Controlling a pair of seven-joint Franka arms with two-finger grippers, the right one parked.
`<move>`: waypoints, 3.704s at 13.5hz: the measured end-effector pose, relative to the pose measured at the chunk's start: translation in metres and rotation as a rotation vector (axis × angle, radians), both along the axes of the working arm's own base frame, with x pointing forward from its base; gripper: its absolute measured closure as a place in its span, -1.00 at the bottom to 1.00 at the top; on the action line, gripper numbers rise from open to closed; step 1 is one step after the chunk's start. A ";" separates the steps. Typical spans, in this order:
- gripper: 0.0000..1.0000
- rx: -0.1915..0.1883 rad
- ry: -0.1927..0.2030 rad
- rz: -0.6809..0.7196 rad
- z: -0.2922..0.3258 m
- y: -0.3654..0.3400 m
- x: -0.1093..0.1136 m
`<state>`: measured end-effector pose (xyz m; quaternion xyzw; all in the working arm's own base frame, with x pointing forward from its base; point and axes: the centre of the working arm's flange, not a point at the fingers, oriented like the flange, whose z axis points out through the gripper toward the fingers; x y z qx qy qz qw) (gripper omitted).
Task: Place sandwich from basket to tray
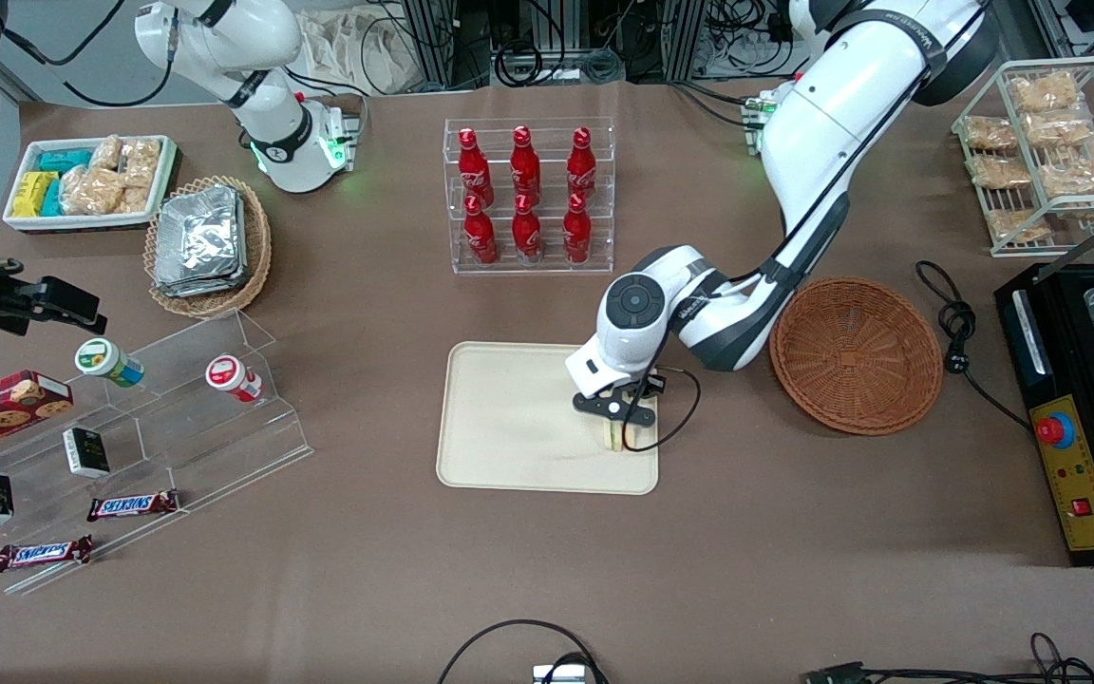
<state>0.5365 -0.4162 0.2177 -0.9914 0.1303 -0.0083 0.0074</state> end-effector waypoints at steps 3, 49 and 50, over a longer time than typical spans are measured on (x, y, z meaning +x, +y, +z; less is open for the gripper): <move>0.20 -0.004 -0.004 0.026 0.000 -0.001 0.000; -1.00 0.038 0.031 0.156 0.412 0.394 0.016; -1.00 0.037 0.029 0.151 0.414 0.391 0.010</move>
